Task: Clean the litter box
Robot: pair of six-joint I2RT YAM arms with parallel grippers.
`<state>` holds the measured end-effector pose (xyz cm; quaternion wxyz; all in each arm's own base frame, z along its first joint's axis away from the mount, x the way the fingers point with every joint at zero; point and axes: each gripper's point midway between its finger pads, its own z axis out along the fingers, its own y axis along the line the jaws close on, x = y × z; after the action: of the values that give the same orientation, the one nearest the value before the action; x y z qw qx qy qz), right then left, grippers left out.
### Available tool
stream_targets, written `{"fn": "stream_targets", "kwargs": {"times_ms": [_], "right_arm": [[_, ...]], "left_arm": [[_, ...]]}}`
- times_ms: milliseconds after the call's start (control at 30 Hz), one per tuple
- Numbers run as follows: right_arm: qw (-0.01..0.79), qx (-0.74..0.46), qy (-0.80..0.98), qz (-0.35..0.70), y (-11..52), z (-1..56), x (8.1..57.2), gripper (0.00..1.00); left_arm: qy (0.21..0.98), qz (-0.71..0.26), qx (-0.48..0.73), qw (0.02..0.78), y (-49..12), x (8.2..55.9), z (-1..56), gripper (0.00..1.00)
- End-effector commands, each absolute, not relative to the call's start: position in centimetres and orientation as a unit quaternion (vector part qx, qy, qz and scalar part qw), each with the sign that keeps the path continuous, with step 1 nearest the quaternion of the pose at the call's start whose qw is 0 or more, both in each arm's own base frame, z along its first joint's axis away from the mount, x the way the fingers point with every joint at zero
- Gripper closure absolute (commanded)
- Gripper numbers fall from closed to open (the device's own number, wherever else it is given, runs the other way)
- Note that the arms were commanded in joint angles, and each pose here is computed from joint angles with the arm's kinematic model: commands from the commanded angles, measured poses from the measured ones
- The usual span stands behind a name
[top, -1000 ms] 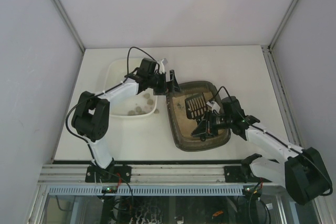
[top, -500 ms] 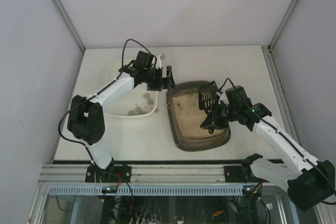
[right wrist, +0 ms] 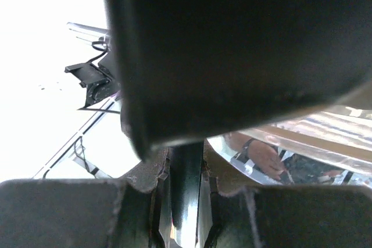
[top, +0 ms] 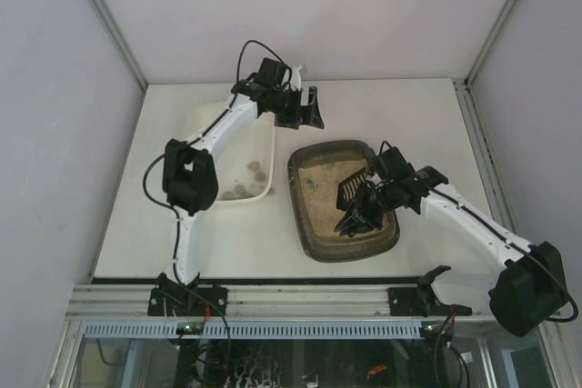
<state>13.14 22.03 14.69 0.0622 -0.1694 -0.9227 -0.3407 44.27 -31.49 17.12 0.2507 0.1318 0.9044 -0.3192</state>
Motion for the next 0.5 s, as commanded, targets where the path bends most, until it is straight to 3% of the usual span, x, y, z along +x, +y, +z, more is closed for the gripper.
{"fn": "stream_targets", "kwargs": {"times_ms": [0, 467], "right_arm": [[0.064, -0.196, -0.91, -0.36, 23.9, 17.6, 14.7, 1.0], [0.101, -0.213, -0.887, -0.396, 27.6, 15.2, 19.0, 1.0]], "left_arm": [[0.877, -0.38, 0.161, 0.247, -34.5, 46.2, 17.0, 0.0], [0.859, -0.45, 0.174, 0.171, -37.8, 41.3, 14.1, 0.0]]}}
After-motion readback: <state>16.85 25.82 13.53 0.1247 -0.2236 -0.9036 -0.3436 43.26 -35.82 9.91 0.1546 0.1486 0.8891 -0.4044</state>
